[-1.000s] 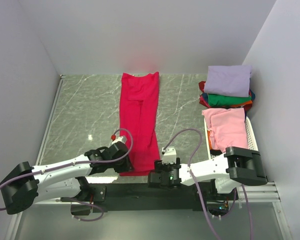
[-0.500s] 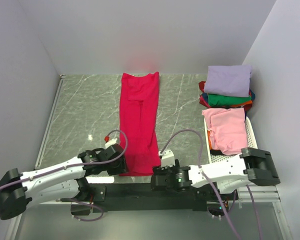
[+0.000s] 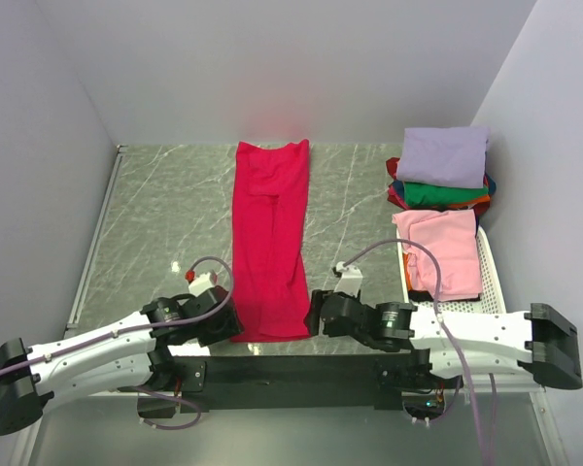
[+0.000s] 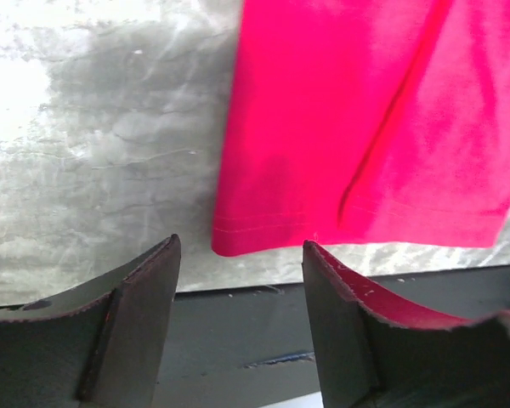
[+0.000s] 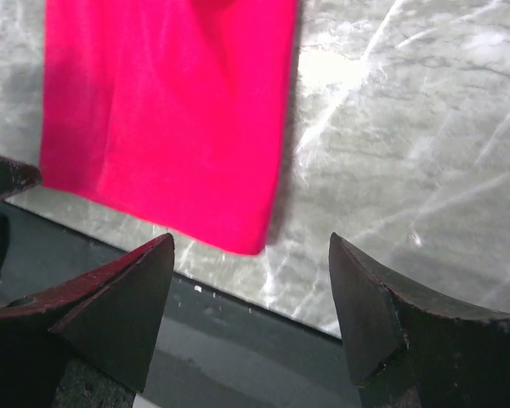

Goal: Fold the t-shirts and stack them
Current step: Fold the tshirt

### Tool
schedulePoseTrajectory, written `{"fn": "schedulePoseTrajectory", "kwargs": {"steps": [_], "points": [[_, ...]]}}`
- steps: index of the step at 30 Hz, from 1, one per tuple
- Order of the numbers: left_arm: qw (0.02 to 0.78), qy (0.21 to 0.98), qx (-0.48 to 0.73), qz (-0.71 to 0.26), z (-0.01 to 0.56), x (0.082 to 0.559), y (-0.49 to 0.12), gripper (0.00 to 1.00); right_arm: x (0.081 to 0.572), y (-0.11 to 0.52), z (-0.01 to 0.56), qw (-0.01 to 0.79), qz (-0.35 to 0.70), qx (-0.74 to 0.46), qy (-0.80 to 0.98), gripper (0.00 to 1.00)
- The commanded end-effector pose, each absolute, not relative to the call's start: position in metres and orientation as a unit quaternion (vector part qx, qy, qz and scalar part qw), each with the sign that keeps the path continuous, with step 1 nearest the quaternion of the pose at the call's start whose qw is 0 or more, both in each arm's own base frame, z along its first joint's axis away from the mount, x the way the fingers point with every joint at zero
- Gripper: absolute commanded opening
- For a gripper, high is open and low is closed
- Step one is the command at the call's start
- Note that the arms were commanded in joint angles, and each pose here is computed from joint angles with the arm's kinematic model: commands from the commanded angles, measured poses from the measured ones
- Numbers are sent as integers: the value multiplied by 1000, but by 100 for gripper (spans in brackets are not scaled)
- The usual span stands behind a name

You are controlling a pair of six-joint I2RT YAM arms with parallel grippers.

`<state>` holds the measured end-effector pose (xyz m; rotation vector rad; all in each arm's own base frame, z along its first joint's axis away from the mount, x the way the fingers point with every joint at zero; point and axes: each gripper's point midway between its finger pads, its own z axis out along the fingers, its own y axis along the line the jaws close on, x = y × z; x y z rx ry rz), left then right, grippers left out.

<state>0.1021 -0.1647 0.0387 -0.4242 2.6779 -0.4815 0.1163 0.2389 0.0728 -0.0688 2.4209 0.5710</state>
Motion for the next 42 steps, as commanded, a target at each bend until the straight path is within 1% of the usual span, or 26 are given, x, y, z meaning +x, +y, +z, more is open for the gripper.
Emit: {"fn": "schedulePoseTrajectory", "kwargs": {"steps": [1,8,13,16,19,20,23,24,25,26,27,28,29,32,35,39,42], "points": [[205,942,-177,-196,41,109,-172,66,117,262,70,303,242,-49,921,79],[190,939,-189,-215,26,106,-179,70,108,265,43,266,228,-51,935,78],[185,938,-190,-222,19,104,-179,70,103,268,28,251,232,-49,938,77],[180,938,-191,-226,15,103,-180,67,103,270,22,245,220,-53,943,75],[169,943,-187,-218,8,98,-178,65,103,270,18,239,211,-54,946,67],[165,945,-185,-214,5,96,-177,64,102,270,18,238,210,-55,947,62],[159,947,-184,-209,2,94,-175,58,101,270,15,234,206,-58,948,55],[158,948,-182,-207,2,93,-174,53,102,270,15,234,202,-58,949,53],[155,949,-183,-202,0,91,-172,51,101,270,14,232,198,-59,951,51],[154,950,-182,-201,0,91,-172,49,101,268,13,230,194,-57,952,47],[154,951,-182,-197,-1,90,-170,44,101,268,11,230,189,-57,953,44],[154,952,-181,-195,-1,89,-169,42,101,267,11,229,186,-56,954,42],[151,954,-181,-187,-4,87,-165,41,102,265,9,228,181,-55,955,38],[148,956,-178,-178,-8,85,-161,41,101,264,9,227,176,-55,956,31],[143,958,-174,-176,-9,82,-160,46,101,261,8,225,169,-54,958,30],[141,960,-171,-170,-6,81,-158,46,99,257,7,223,167,-49,959,30],[155,960,-170,-161,3,87,-157,45,98,251,7,222,164,-43,960,30]]}}
